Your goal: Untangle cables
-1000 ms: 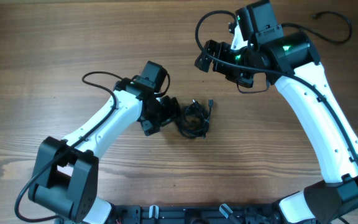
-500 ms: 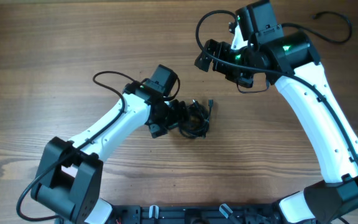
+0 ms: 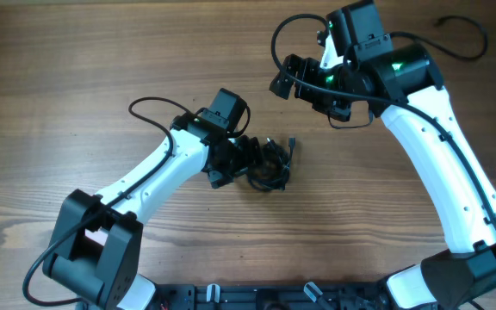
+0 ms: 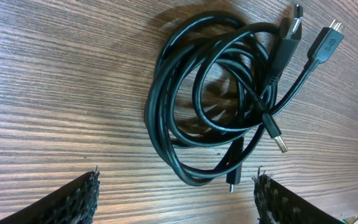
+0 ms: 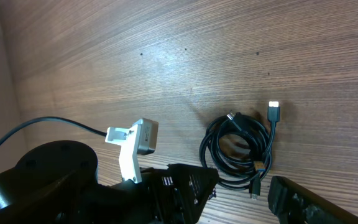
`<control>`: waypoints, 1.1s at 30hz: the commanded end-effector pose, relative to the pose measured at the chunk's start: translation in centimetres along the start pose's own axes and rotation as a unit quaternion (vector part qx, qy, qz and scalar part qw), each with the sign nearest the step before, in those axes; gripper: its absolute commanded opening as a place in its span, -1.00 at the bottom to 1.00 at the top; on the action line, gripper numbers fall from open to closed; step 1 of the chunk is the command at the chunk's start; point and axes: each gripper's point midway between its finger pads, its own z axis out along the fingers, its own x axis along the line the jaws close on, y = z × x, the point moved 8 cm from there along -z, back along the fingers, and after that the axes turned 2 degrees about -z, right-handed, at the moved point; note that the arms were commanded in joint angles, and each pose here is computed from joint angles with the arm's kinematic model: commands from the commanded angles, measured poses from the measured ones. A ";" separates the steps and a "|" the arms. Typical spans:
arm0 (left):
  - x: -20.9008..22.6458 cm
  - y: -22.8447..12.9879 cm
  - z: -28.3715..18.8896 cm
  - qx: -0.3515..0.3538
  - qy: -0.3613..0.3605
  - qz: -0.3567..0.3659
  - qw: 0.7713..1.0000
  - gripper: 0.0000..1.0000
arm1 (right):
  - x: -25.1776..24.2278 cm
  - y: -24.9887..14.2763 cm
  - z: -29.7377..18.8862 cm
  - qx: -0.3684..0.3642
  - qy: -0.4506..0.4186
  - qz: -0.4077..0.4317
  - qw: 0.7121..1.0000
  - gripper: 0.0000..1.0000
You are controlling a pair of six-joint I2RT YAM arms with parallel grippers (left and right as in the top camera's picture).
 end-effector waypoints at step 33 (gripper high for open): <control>1.0 1.1 2.5 -0.006 0.040 -0.027 0.999 0.29 | -4.3 0.5 -1.0 0.003 -0.095 -0.012 0.995 1.00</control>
